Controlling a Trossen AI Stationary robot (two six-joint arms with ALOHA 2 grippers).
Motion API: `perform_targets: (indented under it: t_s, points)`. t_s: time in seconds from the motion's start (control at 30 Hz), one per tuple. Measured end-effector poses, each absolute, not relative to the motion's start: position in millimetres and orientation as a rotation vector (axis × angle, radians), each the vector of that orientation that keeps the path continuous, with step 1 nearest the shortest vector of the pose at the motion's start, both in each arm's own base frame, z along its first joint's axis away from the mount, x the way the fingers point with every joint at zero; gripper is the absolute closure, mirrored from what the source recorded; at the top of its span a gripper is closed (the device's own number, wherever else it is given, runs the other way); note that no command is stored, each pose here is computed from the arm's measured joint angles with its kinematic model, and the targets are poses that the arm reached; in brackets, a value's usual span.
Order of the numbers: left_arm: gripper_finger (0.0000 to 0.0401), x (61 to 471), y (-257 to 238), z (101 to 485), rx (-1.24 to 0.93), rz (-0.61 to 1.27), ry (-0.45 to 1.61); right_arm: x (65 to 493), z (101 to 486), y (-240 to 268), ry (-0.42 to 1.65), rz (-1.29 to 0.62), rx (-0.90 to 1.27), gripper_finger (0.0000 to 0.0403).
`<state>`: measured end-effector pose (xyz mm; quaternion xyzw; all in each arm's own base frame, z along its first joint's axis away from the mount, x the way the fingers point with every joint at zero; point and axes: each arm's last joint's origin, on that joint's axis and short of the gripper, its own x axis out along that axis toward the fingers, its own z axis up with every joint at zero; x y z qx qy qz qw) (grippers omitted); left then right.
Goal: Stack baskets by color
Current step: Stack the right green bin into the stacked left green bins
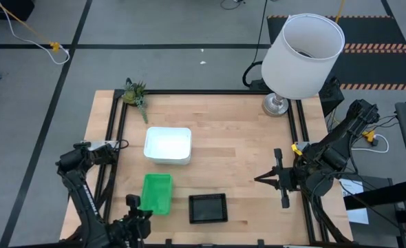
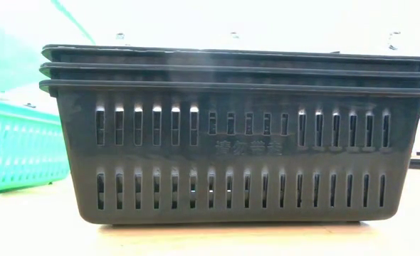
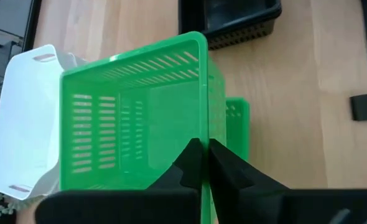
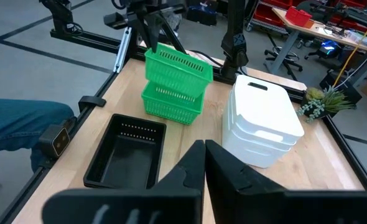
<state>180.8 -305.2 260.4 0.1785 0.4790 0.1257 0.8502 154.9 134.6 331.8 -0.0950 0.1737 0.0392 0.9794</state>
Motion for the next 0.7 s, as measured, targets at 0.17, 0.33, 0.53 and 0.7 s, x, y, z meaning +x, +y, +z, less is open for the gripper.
perform_targets:
  t_s: [0.17, 0.33, 0.53, 0.7]
  points:
    - [0.0396, 180, -304, 254, 0.379, 0.273, 1.02, 155, 332, 135, 0.35, 0.079, -0.191, 0.0397]
    - [0.0385, 180, -304, 245, 0.378, 0.272, 1.021, 155, 332, 135, 0.35, 0.079, -0.191, 0.0397]
    - [0.0394, 178, -302, 230, 0.386, 0.27, 1.044, 155, 332, 135, 0.35, 0.079, -0.191, 0.0397]
    - [0.0385, 177, -300, 222, 0.391, 0.272, 1.056, 155, 332, 135, 0.35, 0.079, -0.191, 0.0397]
